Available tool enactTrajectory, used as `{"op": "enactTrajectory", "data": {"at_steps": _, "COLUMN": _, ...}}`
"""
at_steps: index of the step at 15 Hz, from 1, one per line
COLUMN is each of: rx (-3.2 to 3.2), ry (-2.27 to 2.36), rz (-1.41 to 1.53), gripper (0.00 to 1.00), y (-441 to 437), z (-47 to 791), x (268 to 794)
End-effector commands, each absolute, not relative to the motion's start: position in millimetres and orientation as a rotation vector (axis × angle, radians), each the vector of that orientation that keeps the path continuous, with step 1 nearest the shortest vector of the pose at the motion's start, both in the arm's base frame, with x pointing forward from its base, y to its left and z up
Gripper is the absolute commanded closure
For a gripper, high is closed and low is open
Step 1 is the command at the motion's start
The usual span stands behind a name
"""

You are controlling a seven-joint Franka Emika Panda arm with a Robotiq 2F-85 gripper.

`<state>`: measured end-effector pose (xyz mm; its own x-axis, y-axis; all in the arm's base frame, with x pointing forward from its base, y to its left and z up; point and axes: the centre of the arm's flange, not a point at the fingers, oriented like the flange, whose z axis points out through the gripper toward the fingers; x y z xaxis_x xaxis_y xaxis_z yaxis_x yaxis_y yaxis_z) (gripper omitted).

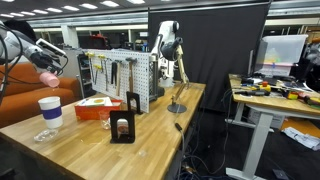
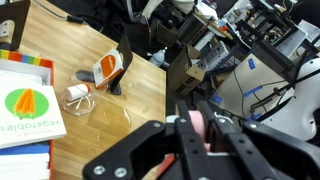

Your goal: Pick up the pink cup from the table and pour the water in it in the white cup.

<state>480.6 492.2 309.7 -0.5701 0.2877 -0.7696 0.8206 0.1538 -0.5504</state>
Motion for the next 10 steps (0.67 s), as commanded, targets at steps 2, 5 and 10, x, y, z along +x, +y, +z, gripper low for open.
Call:
{"op": "enactTrajectory", "data": {"at_steps": 2, "rx": 1.199, "ry": 2.031, "rz": -1.395, "gripper": 0.96, "y": 494.8, "z": 305.3, "x": 491.6}}
{"op": "enactTrajectory", "data": {"at_steps": 5, "rx": 1.368, "ry": 2.117, "rz": -1.304, "gripper": 0.96, "y": 488.9, "z": 297.0, "x": 488.1}}
{"op": "enactTrajectory", "data": {"at_steps": 10, "rx": 1.651, "ry": 2.156, "rz": -1.079, "gripper": 0.96, "y": 477.0, "z": 307.7, "x": 496.6}}
